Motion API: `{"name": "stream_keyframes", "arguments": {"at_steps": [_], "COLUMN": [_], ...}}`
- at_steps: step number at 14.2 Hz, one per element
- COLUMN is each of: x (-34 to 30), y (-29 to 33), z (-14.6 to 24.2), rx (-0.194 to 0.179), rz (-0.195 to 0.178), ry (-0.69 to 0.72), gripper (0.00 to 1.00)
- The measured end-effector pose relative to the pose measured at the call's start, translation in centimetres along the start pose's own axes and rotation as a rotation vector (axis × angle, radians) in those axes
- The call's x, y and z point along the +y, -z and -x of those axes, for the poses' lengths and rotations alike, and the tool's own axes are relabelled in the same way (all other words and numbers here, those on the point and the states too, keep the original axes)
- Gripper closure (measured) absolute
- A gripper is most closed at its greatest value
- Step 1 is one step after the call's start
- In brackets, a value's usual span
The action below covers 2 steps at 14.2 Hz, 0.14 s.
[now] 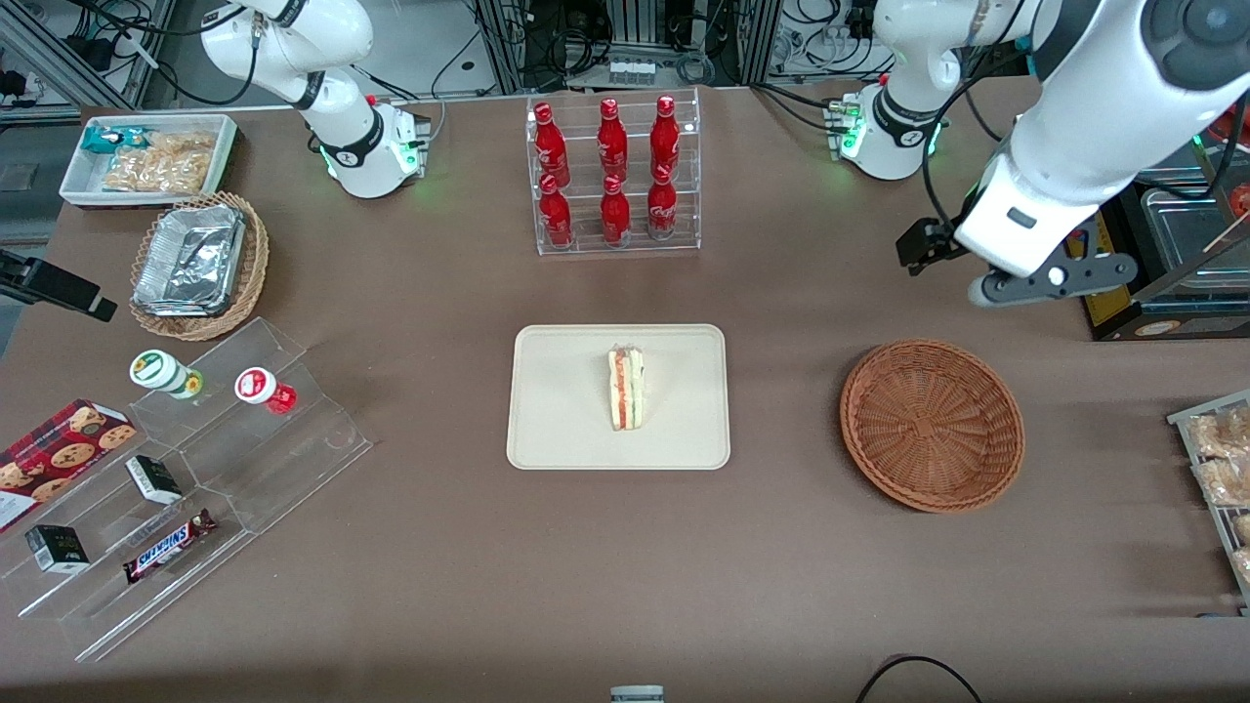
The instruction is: Place sandwich from basket to tray
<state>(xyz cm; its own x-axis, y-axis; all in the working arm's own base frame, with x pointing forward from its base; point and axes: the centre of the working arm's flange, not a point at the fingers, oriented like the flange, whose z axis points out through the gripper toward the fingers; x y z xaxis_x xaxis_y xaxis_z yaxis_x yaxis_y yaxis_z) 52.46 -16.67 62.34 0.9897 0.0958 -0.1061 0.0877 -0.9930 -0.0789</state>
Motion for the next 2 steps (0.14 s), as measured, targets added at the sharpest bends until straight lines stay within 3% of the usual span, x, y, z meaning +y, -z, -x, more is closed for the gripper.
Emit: {"name": "stream_keyframes", "arguments": {"at_steps": [2], "x": [-0.79], "y": [0.85], "z": [0.46], "rx": [0.017], "rz": [0.001], "ry": [-0.002], "gripper": [0.00]}}
